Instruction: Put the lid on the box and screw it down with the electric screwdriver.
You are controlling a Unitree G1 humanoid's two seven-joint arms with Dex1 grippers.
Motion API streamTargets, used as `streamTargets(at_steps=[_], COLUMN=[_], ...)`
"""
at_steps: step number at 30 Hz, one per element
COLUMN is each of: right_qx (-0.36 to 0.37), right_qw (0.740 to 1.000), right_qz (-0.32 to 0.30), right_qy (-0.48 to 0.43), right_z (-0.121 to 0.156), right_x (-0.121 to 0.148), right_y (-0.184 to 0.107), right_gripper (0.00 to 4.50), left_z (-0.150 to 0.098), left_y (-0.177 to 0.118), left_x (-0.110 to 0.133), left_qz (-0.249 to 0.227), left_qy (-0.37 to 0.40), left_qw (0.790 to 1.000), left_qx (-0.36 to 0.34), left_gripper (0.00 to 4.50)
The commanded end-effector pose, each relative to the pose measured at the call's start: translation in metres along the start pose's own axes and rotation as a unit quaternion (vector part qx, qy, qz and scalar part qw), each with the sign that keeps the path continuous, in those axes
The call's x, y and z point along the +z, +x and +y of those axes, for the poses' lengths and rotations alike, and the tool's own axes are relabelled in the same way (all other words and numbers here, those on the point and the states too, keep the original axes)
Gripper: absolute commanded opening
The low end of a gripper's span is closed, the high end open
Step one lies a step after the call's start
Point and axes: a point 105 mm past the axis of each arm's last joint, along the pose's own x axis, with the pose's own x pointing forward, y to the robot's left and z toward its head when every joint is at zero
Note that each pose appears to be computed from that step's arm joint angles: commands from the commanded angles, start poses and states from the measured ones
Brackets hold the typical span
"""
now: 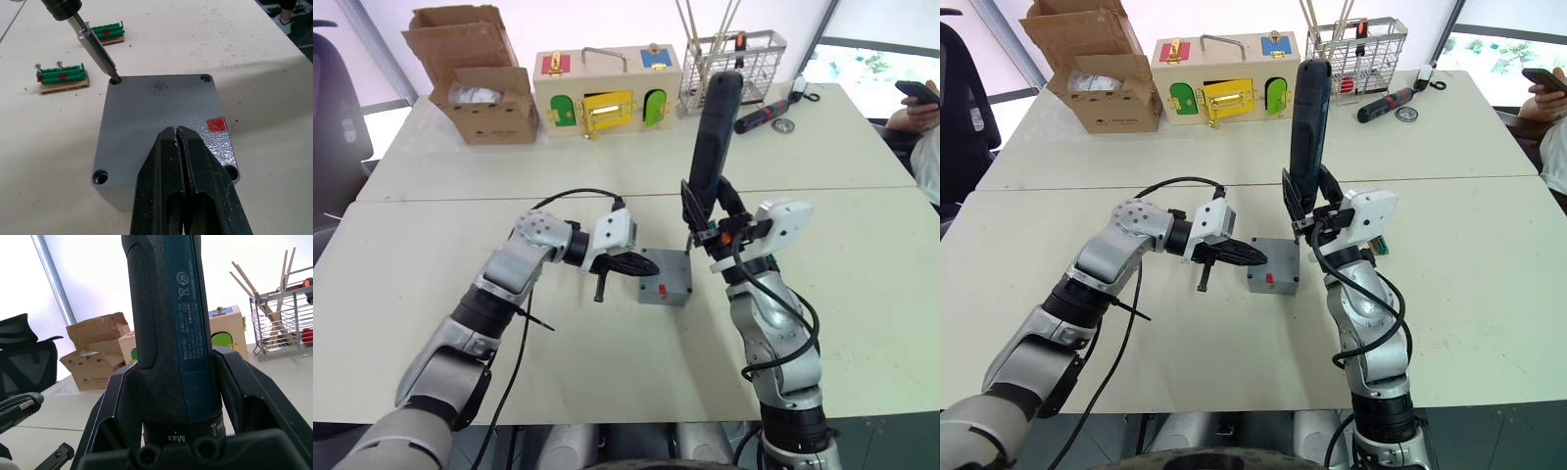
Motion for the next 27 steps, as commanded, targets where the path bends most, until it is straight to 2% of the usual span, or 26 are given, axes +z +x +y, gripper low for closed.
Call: streamTargets(at_steps=[1, 5, 13, 27], right_qx=[0.011, 0.014, 0.027, 0.028], right_qw=[0.999, 0.999, 0.999, 0.994], right_qz=[-0.048, -0.046, 0.005, 0.088], right_qy=[-0.004, -0.009, -0.029, -0.053], right_z=[0.007, 0.008, 0.013, 0.007], right_x=[0.026, 0.025, -0.004, -0.039], right_y=[0.003, 0.002, -0.02, -0.04], right_gripper=[1.86, 1.86, 1.86, 1.86], left_z=[0.001, 0.0, -0.004, -0.011], left_y=[-0.001, -0.001, 0.0, 0.007], left_x=[0.004, 0.003, -0.01, -0.03], left_qz=[-0.004, -0.003, 0.022, 0.056], left_qy=[0.008, 0.007, 0.004, 0.002], left_qw=[1.0, 1.0, 1.0, 0.998], left_qx=[0.004, 0.002, -0.005, -0.021], left_gripper=[0.0, 0.0, 0.0, 0.0])
